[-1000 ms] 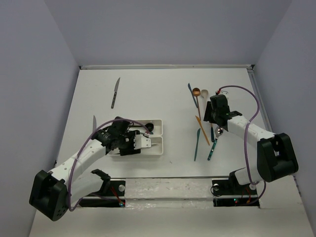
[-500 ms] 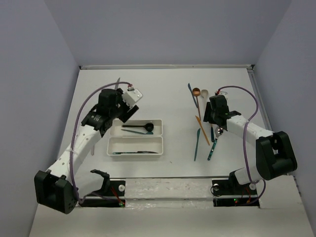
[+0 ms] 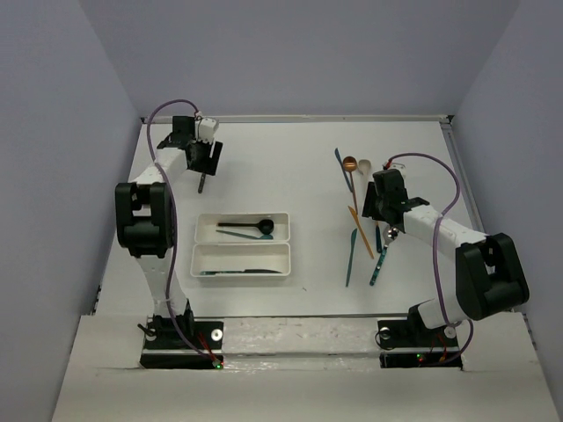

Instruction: Sort the eating utensils into containers

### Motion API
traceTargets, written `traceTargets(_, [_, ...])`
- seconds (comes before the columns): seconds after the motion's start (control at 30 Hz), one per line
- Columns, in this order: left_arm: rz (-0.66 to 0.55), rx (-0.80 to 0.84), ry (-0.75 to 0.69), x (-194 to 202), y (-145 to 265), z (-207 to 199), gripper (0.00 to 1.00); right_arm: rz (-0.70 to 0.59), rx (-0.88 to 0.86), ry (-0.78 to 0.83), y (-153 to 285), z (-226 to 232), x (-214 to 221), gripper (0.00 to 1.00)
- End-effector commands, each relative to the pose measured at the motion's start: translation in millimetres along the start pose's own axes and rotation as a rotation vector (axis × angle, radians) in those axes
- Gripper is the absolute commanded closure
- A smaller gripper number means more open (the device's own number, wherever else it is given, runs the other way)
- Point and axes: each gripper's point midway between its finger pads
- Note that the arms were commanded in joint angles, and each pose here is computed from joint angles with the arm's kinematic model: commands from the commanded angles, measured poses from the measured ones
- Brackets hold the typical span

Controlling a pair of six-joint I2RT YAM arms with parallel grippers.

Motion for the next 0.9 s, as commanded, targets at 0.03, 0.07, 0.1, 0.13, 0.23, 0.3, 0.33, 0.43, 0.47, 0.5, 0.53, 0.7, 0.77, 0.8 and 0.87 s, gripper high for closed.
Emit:
traceTargets(0.03, [0.028, -0.048, 0.043, -12, -21, 11, 0.2, -0.026, 0.01, -0.007, -2, -1, -6, 0.41])
traceTargets(0.07, [0.043, -0.051, 0.038, -8, -26, 12, 0.2, -0.024, 0.009, -0.007, -3, -1, -5, 0.41])
traceTargets(0.1, [0.053, -0.055, 0.038, -5, -30, 13, 0.2, -0.024, 0.007, -0.008, -3, -1, -5, 0.41])
traceTargets(0.13, [0.074, -0.053, 0.039, 2, -38, 14, 0.2, -0.025, 0.007, -0.01, -3, -1, -6, 0.41])
traceTargets(0.23, [0.101, -0.066, 0.037, 12, -53, 17, 0.23, -0.022, 0.006, -0.009, -3, 0, -5, 0.41])
traceTargets(0.3, [0.115, -0.076, 0.039, 17, -60, 20, 0.24, -0.021, 0.006, -0.009, -3, 0, -5, 0.41])
traceTargets(0.33, [0.111, -0.085, 0.038, 14, -62, 22, 0.25, -0.021, 0.009, -0.01, -3, -1, -4, 0.41])
traceTargets(0.43, [0.137, -0.093, 0.044, 22, -75, 26, 0.4, -0.025, 0.012, -0.013, -3, -1, -5, 0.41])
traceTargets(0.47, [0.14, -0.091, 0.044, 24, -77, 26, 0.46, -0.026, 0.01, -0.013, -2, -1, -5, 0.41])
traceTargets(0.5, [0.146, -0.087, 0.045, 25, -78, 26, 0.52, -0.025, 0.01, -0.013, -3, -1, -5, 0.41])
traceTargets(0.53, [0.15, -0.086, 0.047, 27, -79, 28, 0.58, -0.025, 0.012, -0.013, -3, -1, -5, 0.41])
traceTargets(0.7, [0.163, -0.112, 0.037, 33, -86, 38, 1.0, -0.025, 0.012, -0.013, -3, -1, -5, 0.41])
traceTargets(0.77, [0.169, -0.124, 0.066, 38, -87, 55, 1.0, -0.027, 0.013, -0.015, -2, -2, -5, 0.41])
traceTargets(0.8, [0.168, -0.1, 0.078, 37, -88, 54, 1.0, -0.027, 0.013, -0.015, -2, -2, -5, 0.41])
traceTargets(0.87, [0.144, -0.073, 0.092, 31, -82, 54, 1.0, -0.028, 0.013, -0.015, -2, -2, -6, 0.41])
Point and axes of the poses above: each gripper's point midway between its finger pads, its own y axis back along the fingers, its own z axis along the line the jaws close on, x = y × z, and after that the axes turned 12 degrees about y, right-handed
